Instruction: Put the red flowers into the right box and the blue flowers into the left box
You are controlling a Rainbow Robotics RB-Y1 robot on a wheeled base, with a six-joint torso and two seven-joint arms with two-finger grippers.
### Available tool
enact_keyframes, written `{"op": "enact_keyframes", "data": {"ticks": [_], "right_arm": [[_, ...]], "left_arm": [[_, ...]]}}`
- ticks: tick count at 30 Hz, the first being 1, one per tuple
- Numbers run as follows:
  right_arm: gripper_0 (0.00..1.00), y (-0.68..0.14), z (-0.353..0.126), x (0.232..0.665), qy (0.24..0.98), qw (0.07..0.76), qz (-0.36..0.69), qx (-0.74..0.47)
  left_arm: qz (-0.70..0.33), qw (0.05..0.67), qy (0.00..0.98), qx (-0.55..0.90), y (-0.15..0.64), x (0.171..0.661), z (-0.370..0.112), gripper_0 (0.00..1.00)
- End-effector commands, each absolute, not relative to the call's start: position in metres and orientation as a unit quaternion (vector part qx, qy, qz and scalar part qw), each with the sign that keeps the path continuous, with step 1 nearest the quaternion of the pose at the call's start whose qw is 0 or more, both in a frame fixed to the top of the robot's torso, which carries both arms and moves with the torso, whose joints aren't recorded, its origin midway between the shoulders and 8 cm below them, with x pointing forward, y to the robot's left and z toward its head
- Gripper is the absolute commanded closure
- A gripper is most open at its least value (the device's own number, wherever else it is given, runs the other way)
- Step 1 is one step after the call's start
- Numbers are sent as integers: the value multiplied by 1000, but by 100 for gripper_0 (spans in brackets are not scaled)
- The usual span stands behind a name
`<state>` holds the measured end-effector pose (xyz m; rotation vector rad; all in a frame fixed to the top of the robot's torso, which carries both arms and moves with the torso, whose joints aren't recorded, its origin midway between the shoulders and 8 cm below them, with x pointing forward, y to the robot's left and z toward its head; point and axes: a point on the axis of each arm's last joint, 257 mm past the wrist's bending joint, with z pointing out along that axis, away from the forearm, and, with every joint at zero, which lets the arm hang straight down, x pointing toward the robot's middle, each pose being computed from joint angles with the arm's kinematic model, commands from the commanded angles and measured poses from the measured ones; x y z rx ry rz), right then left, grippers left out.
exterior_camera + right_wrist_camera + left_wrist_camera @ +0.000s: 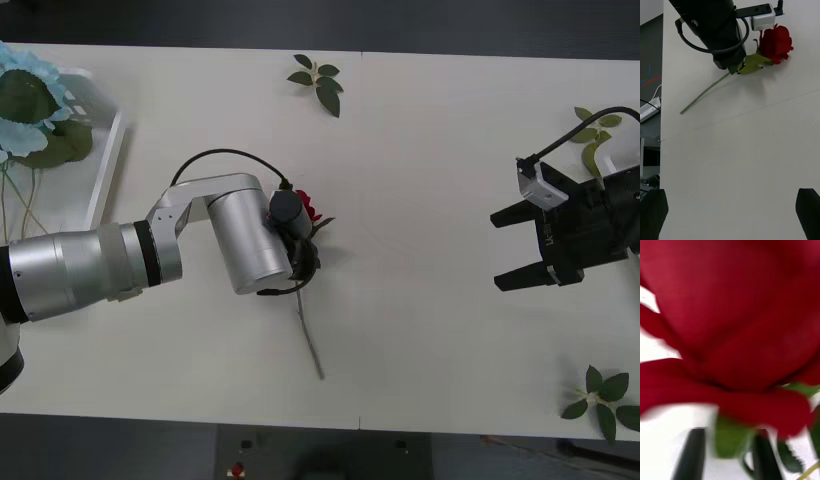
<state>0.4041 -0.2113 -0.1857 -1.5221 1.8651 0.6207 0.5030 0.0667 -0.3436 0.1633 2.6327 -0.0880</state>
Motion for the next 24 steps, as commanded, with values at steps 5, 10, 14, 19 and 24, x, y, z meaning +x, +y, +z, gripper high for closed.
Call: {"op": "enact_keyframes", "data": {"ticks": [5,10,14,19,24], "right_arm": [[0,-224,-163,416,711,332,210,-582],[0,-224,-163,416,711,332,210,-582],[0,-224,-163,416,711,332,210,-582],[0,-224,-163,416,711,332,210,-582],[0,-224,-163,416,711,332,210,-582]], "left_arm": [[-49,269,959,68,49,510,-326,100],[-62,288,953,70,49,522,-306,100],[-89,297,947,81,49,529,-280,100],[-127,305,939,99,56,530,-243,100],[-160,312,930,112,66,527,-198,100]]}}
